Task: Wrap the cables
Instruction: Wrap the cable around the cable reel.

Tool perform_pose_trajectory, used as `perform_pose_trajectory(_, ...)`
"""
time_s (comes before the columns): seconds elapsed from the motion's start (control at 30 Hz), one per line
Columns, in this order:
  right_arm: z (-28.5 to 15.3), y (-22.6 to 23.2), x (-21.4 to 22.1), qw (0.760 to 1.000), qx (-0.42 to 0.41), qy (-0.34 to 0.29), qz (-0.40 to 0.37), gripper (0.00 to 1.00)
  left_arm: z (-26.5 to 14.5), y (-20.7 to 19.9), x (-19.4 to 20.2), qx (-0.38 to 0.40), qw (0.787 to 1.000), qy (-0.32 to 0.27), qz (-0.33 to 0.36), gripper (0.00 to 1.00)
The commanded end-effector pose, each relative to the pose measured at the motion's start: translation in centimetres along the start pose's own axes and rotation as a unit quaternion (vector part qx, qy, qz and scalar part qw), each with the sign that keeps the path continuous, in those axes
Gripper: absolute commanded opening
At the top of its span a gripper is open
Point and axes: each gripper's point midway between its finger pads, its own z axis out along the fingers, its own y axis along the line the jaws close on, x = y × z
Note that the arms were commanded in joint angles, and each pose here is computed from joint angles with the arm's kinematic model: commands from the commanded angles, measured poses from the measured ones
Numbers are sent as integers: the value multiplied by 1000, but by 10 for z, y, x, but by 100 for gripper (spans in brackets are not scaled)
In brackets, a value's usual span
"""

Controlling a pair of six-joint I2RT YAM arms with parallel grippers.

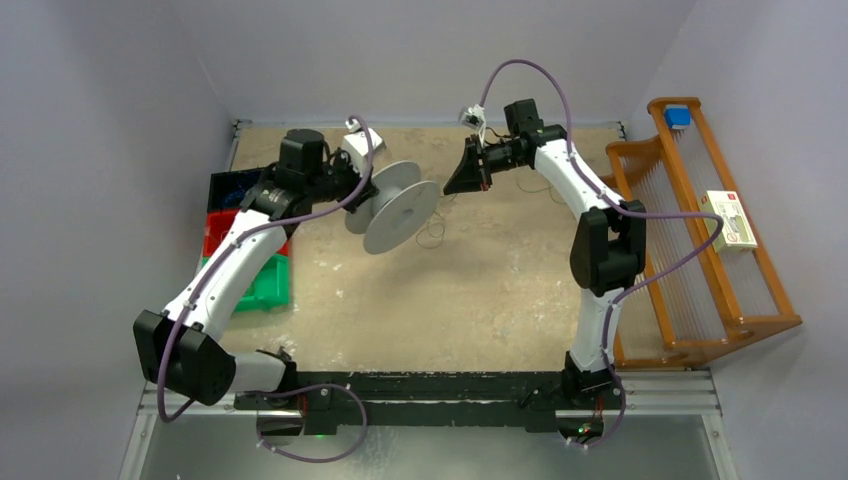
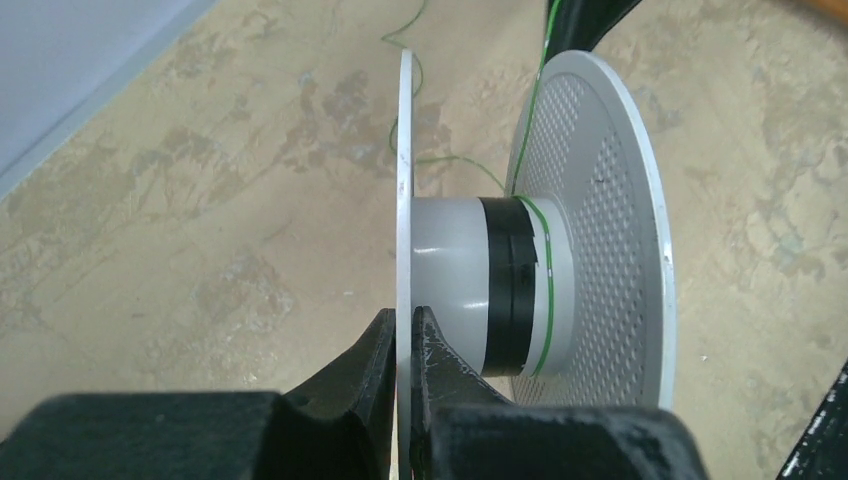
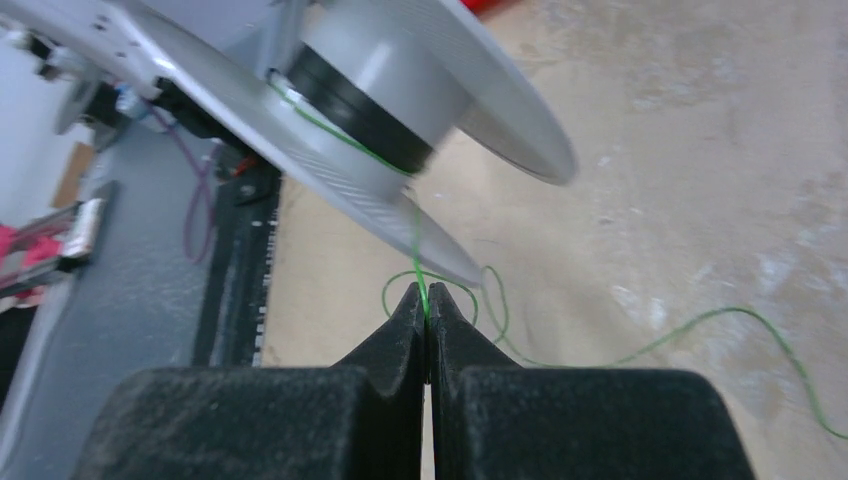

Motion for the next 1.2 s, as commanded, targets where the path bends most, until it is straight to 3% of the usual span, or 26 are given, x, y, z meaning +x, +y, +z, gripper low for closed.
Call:
perform_pose_trajectory(0.0, -6, 44, -16, 996, -81, -31, 30, 0, -9, 33, -25, -113, 992, -43, 44, 0)
perform_pose_trajectory(0.17, -8, 54, -20, 997, -71, -26, 8, 0, -10, 59, -24, -189, 980, -55, 34, 0)
perform_pose_trajectory(0.4, -5, 73, -33, 993, -106, -44, -4, 0, -4, 64, -25, -230, 971, -68, 27, 0)
perform_pose_trajectory(0.67, 22, 100, -52, 988, -147, -32, -47, 6, 9, 75, -13, -332, 942, -38, 6, 0)
perform_pose_trajectory(0.83, 55, 116, -35, 982, -175, -4, -66, 7, 18, 78, -11, -341, 938, -31, -43, 0)
perform_pose_trajectory(1.17, 105, 135, 18, 969, -226, 58, -77, 9, 29, 76, -43, -329, 929, -69, -154, 0)
